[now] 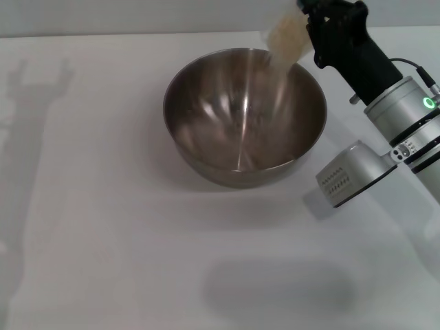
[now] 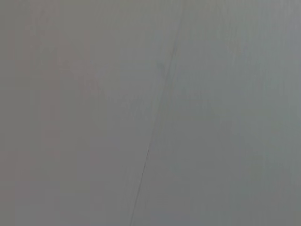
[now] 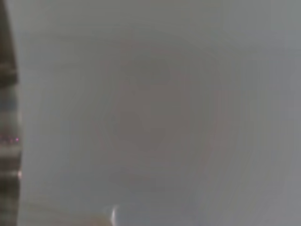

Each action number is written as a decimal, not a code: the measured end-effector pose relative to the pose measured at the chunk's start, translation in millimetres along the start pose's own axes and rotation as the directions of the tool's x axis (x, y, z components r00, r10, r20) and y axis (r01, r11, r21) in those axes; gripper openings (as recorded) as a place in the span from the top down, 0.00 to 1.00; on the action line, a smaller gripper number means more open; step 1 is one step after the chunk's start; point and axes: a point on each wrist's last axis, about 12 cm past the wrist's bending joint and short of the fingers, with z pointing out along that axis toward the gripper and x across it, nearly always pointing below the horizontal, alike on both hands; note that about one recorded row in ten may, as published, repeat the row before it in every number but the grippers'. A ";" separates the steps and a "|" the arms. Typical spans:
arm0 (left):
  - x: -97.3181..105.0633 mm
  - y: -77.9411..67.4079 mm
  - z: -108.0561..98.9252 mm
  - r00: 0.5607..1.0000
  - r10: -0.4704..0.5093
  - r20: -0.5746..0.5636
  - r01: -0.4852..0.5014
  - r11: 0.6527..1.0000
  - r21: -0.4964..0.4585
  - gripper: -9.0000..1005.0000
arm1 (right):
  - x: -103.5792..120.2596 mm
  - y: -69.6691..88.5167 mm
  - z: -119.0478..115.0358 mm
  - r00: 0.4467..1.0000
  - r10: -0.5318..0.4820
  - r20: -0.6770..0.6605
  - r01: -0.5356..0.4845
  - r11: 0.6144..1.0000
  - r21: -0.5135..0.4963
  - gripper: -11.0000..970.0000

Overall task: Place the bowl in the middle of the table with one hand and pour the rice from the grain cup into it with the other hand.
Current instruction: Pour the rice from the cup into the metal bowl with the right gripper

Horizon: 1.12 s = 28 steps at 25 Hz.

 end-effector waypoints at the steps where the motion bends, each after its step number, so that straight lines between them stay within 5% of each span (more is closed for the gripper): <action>1: -0.2 -0.2 -0.4 1.000 -0.001 0.001 0.001 1.000 0.000 0.13 | -1.2 0.3 1.9 0.999 -0.032 0.015 0.032 0.999 -0.007 0.98; 28: -2.3 -0.9 -1.6 1.000 -0.006 0.015 0.006 1.000 0.003 0.13 | 0.7 -1.3 13.0 0.889 -0.394 0.232 0.401 0.916 0.017 0.98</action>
